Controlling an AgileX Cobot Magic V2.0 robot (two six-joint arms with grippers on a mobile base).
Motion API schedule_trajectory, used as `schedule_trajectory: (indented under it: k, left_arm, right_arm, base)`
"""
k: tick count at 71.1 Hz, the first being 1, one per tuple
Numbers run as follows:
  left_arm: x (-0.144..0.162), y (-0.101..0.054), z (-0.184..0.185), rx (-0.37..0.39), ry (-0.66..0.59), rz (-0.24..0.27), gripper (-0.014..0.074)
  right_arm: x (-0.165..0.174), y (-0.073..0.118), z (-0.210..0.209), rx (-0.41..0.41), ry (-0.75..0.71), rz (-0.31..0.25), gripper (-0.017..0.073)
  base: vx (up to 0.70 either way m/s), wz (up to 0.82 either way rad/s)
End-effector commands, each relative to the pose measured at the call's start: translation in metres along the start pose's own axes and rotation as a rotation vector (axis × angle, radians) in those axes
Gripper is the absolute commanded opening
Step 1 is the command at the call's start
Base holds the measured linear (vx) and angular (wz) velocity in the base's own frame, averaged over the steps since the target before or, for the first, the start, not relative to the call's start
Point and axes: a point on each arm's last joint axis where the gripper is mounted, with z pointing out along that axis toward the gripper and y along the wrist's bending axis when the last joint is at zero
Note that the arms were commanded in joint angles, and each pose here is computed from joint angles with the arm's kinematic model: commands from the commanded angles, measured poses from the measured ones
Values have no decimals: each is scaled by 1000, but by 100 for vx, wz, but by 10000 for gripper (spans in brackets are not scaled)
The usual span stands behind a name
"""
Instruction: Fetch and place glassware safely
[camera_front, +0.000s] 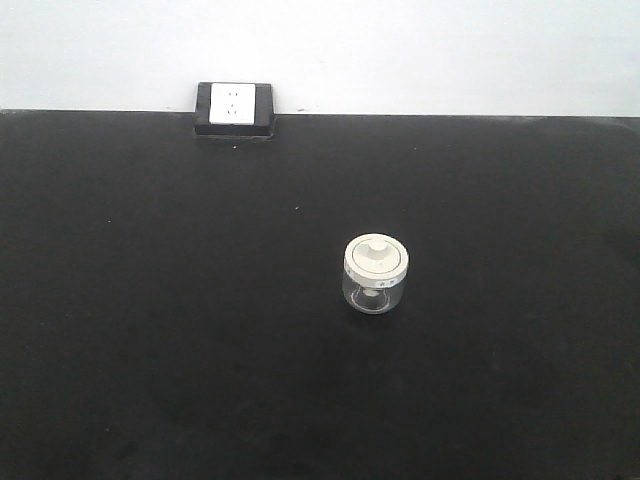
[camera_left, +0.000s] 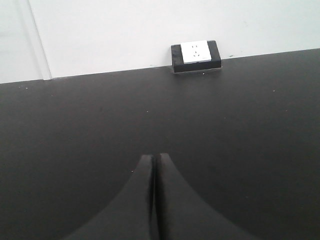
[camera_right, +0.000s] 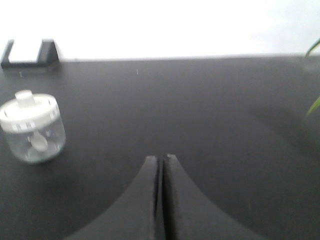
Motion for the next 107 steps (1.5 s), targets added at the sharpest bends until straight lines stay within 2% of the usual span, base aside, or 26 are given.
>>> schedule_trajectory:
  k: [1,12,107]
  left_arm:
    - [1,-2,0,13,-56,-15,-7]
    - [1,-2,0,13,-56,-15,-7]
    - [1,-2,0,13,-55,-15,-7]
  right_arm:
    - [-2,0,-4,-1,-95,-10,-3]
    - [-2,0,-12,8,-142,-15,-3]
    - [-1,-1,-11,8,-127,-20,-3]
  base:
    - [0,0]
    - [0,0]
    - [0,0]
